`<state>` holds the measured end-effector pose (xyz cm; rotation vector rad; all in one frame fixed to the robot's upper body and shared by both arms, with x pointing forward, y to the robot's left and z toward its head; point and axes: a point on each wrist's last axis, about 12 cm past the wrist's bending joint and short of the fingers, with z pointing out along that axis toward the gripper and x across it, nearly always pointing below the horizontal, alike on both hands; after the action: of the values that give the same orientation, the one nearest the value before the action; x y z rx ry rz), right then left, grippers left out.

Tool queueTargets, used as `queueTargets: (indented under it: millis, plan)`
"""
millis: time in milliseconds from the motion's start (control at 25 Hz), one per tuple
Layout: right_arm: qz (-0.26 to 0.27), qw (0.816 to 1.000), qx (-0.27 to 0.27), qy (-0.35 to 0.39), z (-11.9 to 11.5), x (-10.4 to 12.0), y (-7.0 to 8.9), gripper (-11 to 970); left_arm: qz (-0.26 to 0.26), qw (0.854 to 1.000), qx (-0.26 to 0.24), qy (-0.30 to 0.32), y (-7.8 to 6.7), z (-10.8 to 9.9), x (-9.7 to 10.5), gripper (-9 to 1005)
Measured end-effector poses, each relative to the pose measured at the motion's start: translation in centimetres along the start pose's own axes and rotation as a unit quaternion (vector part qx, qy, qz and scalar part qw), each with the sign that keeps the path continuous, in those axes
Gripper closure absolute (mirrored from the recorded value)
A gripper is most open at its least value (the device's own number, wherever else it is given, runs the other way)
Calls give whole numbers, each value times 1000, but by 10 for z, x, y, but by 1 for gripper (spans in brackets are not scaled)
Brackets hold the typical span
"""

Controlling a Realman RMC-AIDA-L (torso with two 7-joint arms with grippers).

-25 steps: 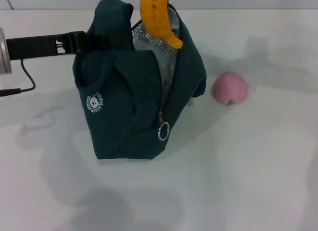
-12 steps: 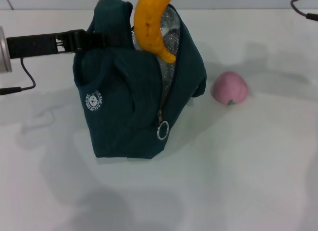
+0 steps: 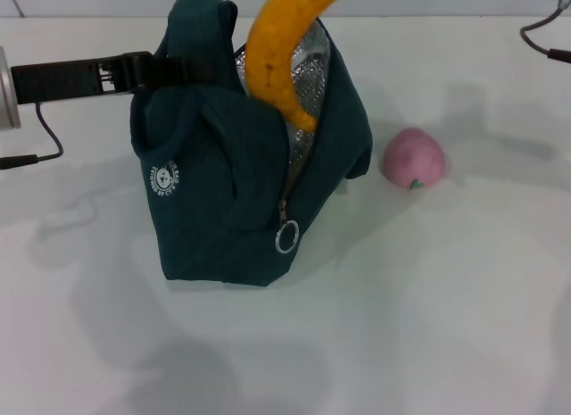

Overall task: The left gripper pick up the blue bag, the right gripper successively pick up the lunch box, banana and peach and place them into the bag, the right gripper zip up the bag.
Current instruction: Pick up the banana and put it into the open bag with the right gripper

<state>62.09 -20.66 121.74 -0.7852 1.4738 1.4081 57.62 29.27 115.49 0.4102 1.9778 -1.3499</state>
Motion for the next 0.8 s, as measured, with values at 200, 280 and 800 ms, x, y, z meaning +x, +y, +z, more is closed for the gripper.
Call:
queueTargets:
  millis: [200,280,800]
  plan:
    - [6,1000,3,6,-4,9,1,512,0,1000,0,0,0,0,0,959]
    - [9,1000,4,7,-6,11,1,512,-1,1000,0,0,0,0,0,958]
    - [40,999,22,22,-14,37,-2,512,-2,1000,0,-1,0,1,2,958]
